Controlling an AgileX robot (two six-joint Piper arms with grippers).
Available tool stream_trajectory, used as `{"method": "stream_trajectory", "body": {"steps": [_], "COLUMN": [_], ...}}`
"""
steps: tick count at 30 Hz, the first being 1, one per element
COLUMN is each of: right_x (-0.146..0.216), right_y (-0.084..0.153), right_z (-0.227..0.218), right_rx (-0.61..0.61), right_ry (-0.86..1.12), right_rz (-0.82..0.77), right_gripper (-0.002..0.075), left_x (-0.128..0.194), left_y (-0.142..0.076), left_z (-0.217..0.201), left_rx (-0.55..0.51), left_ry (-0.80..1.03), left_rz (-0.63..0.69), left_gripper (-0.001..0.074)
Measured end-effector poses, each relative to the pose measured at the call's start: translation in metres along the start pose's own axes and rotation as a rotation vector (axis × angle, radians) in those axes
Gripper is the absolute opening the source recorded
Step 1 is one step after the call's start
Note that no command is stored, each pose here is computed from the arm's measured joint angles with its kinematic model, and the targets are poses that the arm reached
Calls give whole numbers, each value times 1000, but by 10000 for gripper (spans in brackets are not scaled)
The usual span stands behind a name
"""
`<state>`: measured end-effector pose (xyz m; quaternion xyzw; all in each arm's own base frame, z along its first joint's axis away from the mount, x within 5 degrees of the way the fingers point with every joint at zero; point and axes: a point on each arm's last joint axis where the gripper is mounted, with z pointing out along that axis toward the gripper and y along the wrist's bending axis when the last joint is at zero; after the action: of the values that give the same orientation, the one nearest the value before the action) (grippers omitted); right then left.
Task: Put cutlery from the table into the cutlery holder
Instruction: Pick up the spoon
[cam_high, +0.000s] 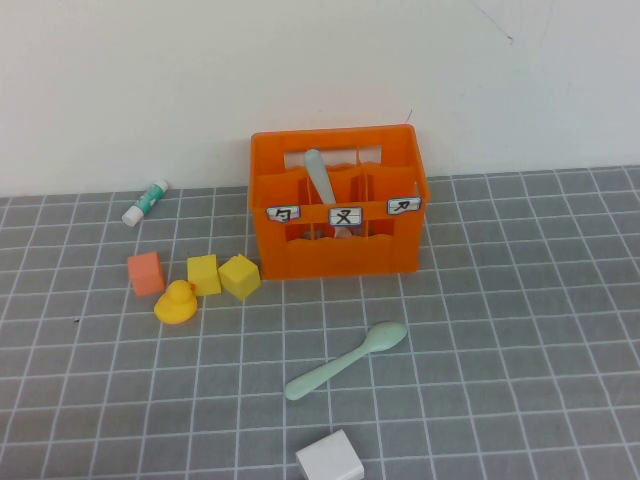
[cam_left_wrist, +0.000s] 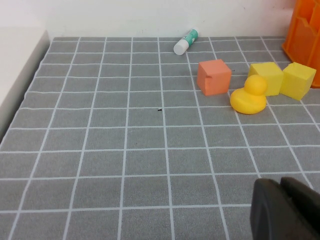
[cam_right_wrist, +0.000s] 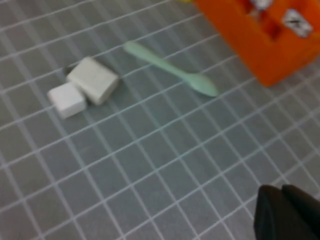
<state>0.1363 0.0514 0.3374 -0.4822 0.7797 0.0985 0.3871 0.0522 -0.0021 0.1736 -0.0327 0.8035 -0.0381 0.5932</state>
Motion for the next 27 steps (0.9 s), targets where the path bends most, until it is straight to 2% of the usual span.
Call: {"method": "stream_trajectory", "body": {"steps": [7,12,17,21,27], "right_x": [-39,-71,-94,-115,-131], "right_y": [-18,-24,-24,-24,-7], "right_z": [41,94,155,195,244], "right_rx": [-216,-328,-480,-515,-552], "right_ry": [151,271,400,426,451], "right_rz": [-267,-490,-634,-745,-853], "right_gripper": [-1,-1,-1,-1,-1], "left_x": [0,0,0,0,0], "left_y": [0,0,0,0,0], "left_z": [0,0,0,0,0], "left_rx": [0,0,0,0,0], "left_ry": [-2,-2,-2,-2,-2], "left_rz": [2,2,5,5,5], "left_gripper": [-1,-1,-1,-1,-1]}}
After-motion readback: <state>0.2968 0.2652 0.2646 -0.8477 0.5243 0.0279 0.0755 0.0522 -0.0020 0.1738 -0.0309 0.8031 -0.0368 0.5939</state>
